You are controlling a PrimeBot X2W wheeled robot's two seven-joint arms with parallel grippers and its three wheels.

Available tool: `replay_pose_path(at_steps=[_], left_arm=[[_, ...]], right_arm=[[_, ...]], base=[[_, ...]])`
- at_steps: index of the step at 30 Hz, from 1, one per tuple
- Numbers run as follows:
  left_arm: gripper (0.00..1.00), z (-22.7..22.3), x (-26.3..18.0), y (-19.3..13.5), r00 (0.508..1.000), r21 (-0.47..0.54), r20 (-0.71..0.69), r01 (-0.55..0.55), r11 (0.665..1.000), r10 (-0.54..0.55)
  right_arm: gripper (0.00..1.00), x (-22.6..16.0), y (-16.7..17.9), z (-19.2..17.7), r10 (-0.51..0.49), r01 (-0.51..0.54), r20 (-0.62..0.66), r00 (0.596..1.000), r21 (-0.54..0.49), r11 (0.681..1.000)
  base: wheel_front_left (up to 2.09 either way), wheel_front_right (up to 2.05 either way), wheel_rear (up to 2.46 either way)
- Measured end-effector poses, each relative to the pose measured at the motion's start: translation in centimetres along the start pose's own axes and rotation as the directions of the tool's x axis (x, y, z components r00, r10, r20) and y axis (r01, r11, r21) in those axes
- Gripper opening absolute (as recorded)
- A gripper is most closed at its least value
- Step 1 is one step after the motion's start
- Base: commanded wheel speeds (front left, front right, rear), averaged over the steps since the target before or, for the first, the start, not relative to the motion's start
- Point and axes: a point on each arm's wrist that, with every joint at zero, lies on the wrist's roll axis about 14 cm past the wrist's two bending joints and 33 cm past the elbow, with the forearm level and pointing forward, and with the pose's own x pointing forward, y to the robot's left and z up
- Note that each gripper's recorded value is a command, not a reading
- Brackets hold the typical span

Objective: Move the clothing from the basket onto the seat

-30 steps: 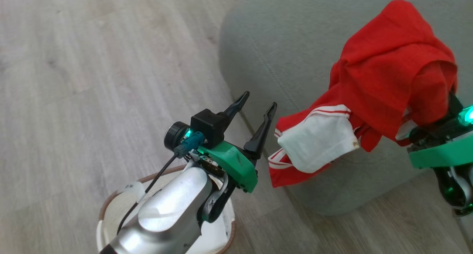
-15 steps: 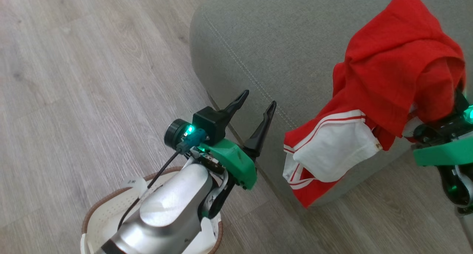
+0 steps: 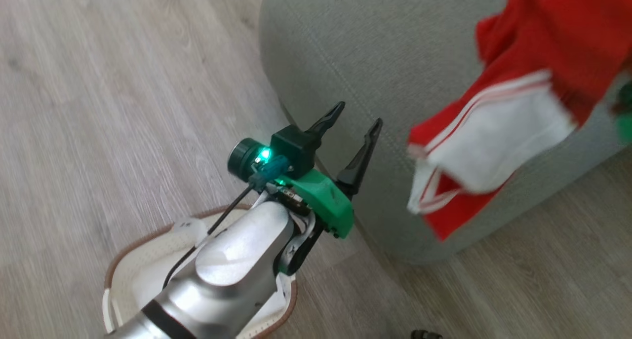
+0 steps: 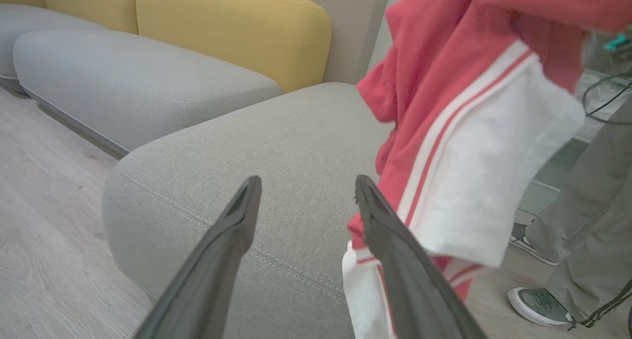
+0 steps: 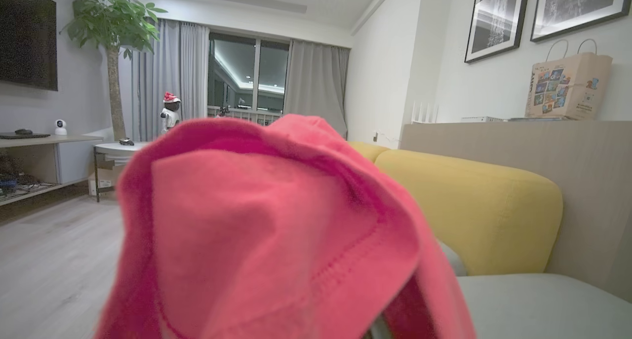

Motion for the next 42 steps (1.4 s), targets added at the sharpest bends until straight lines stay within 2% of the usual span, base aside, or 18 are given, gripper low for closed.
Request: replay_pose_path(at_steps=[10,17,22,26,29,32,37,42], left_arm=[[1.0,-0.8,0.9,3.3,1.0,0.013,-0.003,-0.022,1.0,0.022],[1.0,-2.7,1.1,6.0,0.998,0.003,-0.024,-0.053,0.999,0.053],[1.0,-3.9,1.3,7.9,0.996,-0.001,-0.038,-0.08,0.997,0.08],[1.0,-5.1,1.4,9.5,0.993,-0.011,-0.051,-0.106,0.994,0.105],[1.0,-6.1,1.2,10.1,0.991,-0.026,-0.065,-0.115,0.993,0.114],[1.0,-6.9,0.9,10.5,0.989,-0.037,-0.085,-0.127,0.991,0.123],[1.0,-7.5,0.8,11.1,0.985,-0.046,-0.096,-0.148,0.988,0.143],[1.0,-7.9,0.7,11.1,0.984,-0.062,-0.106,-0.152,0.986,0.145]], right_arm=[[0.0,7.8,-2.7,2.2,-0.004,0.009,0.065,0.998,-0.069,0.998],[0.0,12.9,-3.7,0.3,-0.024,0.028,0.053,0.998,-0.086,0.996],[0.0,15.1,-4.0,-3.8,-0.039,0.036,-0.024,0.999,-0.109,0.993],[0.0,15.0,-3.2,-10.5,-0.031,0.009,-0.181,0.983,-0.124,0.992],[0.0,13.8,-3.4,-15.4,-0.055,0.022,-0.299,0.953,-0.113,0.993],[0.0,11.6,-4.0,-20.1,-0.102,0.069,-0.421,0.901,-0.093,0.993],[0.0,7.1,-3.0,-26.5,-0.086,0.037,-0.617,0.782,-0.091,0.995],[0.0,4.0,-2.8,-29.8,-0.091,0.036,-0.748,0.657,-0.089,0.995]], base=[[0.0,0.0,0.0],[0.0,0.0,0.0],[0.0,0.0,0.0],[0.0,0.0,0.0],[0.0,0.0,0.0],[0.0,0.0,0.0],[0.0,0.0,0.0],[0.0,0.0,0.0]])
